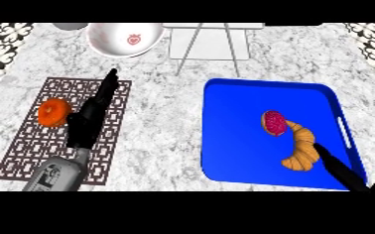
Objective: Pick the cupcake from the tray and place it in the tiered shelf
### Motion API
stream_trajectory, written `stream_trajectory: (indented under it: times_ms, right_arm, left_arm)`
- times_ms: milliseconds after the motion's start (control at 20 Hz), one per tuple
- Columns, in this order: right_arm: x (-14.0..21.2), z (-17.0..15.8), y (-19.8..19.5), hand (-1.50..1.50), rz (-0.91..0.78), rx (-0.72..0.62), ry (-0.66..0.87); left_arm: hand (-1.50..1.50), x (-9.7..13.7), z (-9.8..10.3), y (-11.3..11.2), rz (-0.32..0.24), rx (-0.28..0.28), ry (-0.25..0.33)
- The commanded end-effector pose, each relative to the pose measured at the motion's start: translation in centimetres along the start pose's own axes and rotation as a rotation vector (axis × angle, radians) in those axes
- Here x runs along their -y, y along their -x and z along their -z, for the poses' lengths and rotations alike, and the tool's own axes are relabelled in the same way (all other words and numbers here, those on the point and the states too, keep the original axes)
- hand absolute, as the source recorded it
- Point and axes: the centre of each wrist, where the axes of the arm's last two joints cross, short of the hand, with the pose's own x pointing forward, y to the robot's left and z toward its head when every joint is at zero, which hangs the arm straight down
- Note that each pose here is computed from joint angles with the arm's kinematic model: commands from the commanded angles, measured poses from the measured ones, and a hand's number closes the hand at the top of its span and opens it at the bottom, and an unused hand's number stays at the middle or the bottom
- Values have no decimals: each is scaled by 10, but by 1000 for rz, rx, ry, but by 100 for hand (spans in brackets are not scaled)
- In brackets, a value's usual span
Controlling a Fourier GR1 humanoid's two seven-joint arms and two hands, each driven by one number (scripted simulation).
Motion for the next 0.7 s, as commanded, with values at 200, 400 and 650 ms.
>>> stream_trajectory:
  times_ms: [200, 400, 650]
  right_arm:
    - [5, -1, -57, -150, -230, -81, -162]
    - [8, -4, -83, -150, -403, -143, -309]
    - [-3, 7, -123, -150, -651, -208, -396]
  left_arm:
    - [0, 8, -1, 2, 2, -1, 4]
    - [0, 16, -2, 0, 1, 5, 34]
    - [0, 10, 4, -6, -10, 14, 30]
